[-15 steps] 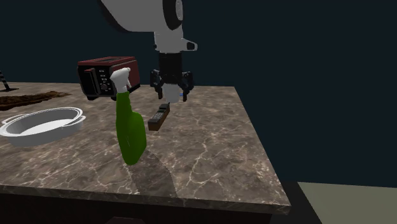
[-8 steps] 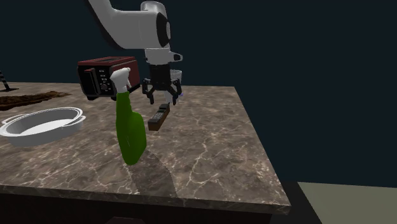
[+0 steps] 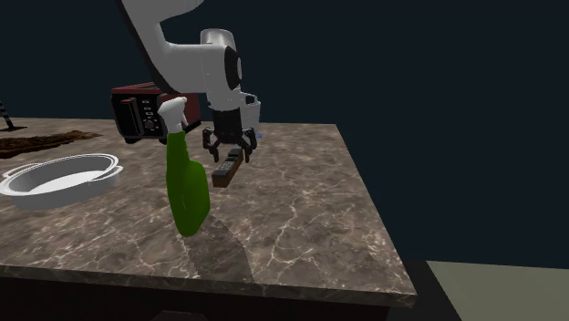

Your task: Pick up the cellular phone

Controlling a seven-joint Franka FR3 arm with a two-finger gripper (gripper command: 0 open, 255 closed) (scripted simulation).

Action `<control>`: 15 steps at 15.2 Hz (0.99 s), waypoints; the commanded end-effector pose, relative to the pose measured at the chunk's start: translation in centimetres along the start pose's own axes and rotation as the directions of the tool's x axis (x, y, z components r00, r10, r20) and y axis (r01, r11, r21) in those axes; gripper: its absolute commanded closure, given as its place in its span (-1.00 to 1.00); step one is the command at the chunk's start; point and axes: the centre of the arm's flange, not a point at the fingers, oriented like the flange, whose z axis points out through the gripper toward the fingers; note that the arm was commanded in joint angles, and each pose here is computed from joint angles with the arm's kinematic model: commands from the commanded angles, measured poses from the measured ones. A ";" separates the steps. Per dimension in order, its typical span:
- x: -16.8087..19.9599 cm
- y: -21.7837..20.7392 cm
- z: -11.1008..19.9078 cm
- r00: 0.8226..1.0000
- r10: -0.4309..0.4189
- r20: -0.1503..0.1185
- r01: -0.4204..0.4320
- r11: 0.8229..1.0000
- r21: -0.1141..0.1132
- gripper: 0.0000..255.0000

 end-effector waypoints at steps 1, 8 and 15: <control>0.0 -0.1 0.8 1.000 0.000 0.000 0.000 1.000 0.000 -1.00; 0.1 -0.1 0.8 1.000 0.000 0.000 0.000 1.000 0.000 1.00; 0.1 -0.1 -0.8 1.000 0.000 0.000 0.000 1.000 0.000 1.00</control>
